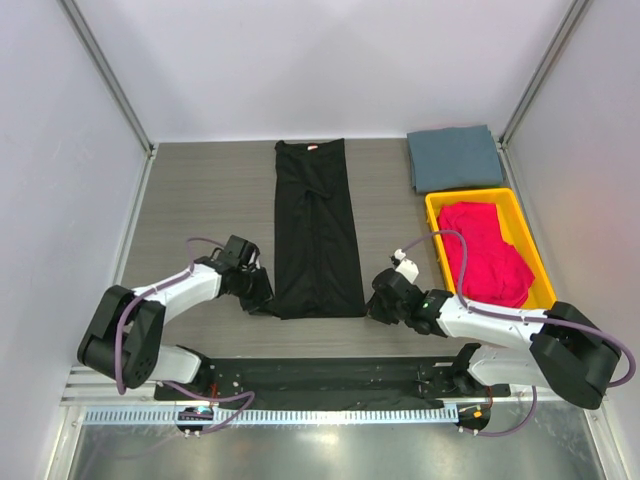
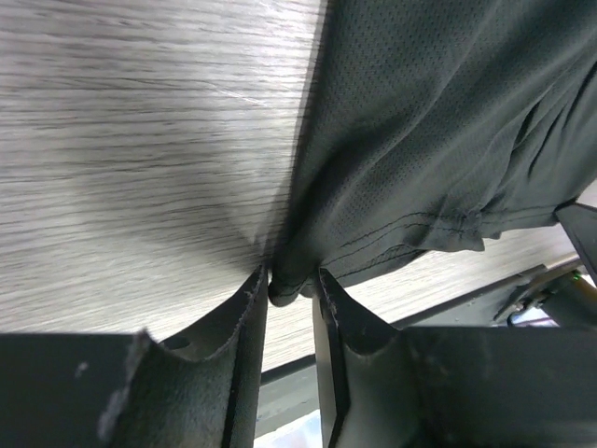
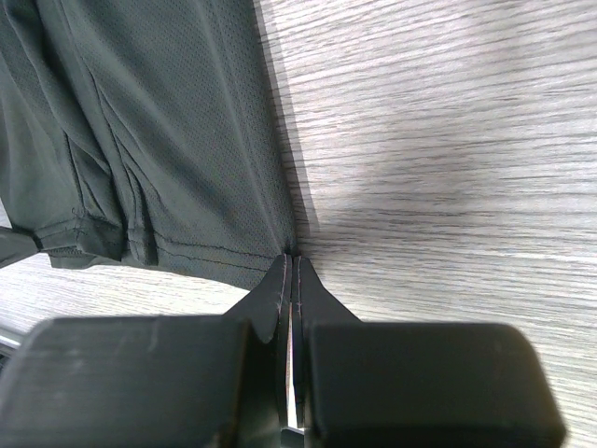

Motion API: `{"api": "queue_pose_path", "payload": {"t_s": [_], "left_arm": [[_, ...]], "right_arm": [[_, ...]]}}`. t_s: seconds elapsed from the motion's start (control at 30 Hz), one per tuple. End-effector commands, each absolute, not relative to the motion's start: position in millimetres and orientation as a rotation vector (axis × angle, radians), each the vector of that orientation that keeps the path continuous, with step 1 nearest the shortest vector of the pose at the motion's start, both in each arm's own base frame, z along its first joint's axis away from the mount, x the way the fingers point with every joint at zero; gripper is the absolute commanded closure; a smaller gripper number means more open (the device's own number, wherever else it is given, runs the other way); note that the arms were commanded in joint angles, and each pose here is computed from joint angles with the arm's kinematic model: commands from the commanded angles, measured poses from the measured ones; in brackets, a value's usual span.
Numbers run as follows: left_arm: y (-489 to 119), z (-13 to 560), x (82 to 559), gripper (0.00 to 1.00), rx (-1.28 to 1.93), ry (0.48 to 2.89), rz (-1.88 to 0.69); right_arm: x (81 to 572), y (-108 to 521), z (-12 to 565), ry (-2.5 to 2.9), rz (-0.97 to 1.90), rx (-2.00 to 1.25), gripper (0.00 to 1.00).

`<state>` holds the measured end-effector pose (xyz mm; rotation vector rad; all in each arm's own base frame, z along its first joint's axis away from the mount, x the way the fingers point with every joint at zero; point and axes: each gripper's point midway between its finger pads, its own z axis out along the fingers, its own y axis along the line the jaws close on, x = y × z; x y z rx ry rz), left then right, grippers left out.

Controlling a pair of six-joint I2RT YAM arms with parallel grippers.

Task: Fold and stack the t-shirts
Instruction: Fold the tshirt

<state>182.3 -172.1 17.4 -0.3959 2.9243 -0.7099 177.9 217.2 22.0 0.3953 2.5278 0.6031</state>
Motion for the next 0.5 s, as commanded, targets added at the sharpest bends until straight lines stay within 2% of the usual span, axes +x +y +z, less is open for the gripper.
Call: {"api": "queue_pose_path", "payload": {"t_s": [0.0, 0.13, 0.27, 0.47], "left_arm": [[-178.3, 13.3, 185.1, 0.73, -0.417, 2.889, -0.770], [-180.6, 7.4, 181.9, 0.80, -0.421, 2.898, -0.790], [-182.0, 13.4, 176.7, 0.98, -0.428, 2.881, -0.823], [-190.8, 31.1, 166.0, 1.00, -0.378, 2.849, -0.795]], "right_arm": [[183.2, 223.2, 32.3, 2.479, 0.651, 0.386, 0.99], [182.9, 223.1, 32.5, 2.481, 0.647, 0.383, 0.99], [185.5, 218.8, 39.7, 2.446, 0.625, 0.384, 0.99], [173.3, 216.3, 50.3, 2.426, 0.627, 0.348, 0.99]]}}
